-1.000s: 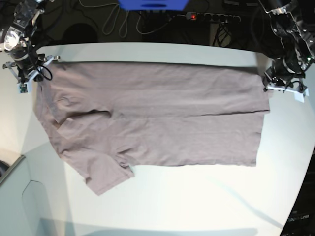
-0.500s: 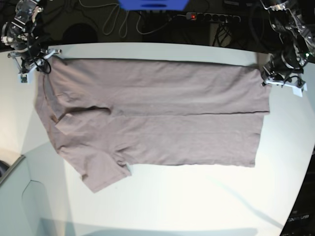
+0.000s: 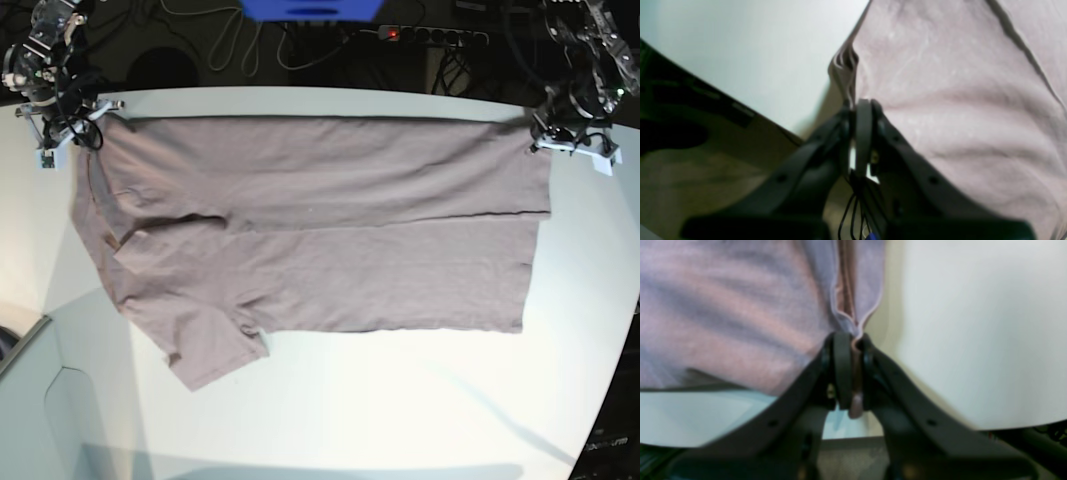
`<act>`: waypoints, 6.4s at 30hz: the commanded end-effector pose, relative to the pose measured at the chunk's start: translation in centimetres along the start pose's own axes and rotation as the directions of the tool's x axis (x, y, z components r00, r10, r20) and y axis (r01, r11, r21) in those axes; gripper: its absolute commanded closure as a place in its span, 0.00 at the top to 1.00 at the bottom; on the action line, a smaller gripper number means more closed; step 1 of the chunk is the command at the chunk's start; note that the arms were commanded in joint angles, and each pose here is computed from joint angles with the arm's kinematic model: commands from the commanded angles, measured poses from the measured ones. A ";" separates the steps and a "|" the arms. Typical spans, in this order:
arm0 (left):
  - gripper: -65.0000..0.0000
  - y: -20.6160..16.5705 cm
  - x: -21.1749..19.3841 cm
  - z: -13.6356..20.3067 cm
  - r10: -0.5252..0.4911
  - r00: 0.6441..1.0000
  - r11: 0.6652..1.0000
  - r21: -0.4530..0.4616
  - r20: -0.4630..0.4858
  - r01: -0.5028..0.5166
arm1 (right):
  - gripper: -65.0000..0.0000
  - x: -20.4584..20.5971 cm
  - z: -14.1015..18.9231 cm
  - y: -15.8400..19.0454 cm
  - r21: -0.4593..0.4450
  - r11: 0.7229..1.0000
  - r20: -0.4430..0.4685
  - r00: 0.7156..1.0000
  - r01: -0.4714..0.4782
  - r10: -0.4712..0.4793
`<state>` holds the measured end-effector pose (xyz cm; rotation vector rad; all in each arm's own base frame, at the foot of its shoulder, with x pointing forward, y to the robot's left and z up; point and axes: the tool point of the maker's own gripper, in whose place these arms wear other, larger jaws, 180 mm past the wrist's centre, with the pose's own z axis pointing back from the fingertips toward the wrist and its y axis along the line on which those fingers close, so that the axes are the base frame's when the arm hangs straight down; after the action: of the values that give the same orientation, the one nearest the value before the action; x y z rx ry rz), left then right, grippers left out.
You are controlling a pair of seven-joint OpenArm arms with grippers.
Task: Layout the t-shirt on the table in an organized manner, then fold the t-shirt properly
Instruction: 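Hold the new folded edge with both grippers and smooth it flat, then release the shirt and move both grippers to the hem edge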
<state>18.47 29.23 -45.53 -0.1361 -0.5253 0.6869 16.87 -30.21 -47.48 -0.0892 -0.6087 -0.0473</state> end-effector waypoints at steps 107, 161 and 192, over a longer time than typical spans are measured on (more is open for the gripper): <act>0.00 1.4 -2.7 0.2 -0.157 0.987 0.986 -0.068 -0.044 0.154 | 0.00 -3.3 1.5 -0.4 -0.029 0.999 -0.003 0.999 0.039 -0.039; 0.26 1.7 -2.2 0.3 -0.165 0.985 0.985 -0.062 -0.039 0.163 | 0.02 -4.0 2.2 -0.9 -0.055 0.995 0.031 0.996 0.085 -0.083; 0.62 -2.0 4.3 2.9 -0.178 0.969 0.977 -0.087 0.171 0.195 | 0.51 1.9 5.4 -3.2 -0.144 0.979 0.238 0.965 0.147 -0.110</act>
<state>20.27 29.61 -41.77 -0.1392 -0.6787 0.5019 14.66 -32.12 -43.00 -0.1925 -0.7980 -0.2248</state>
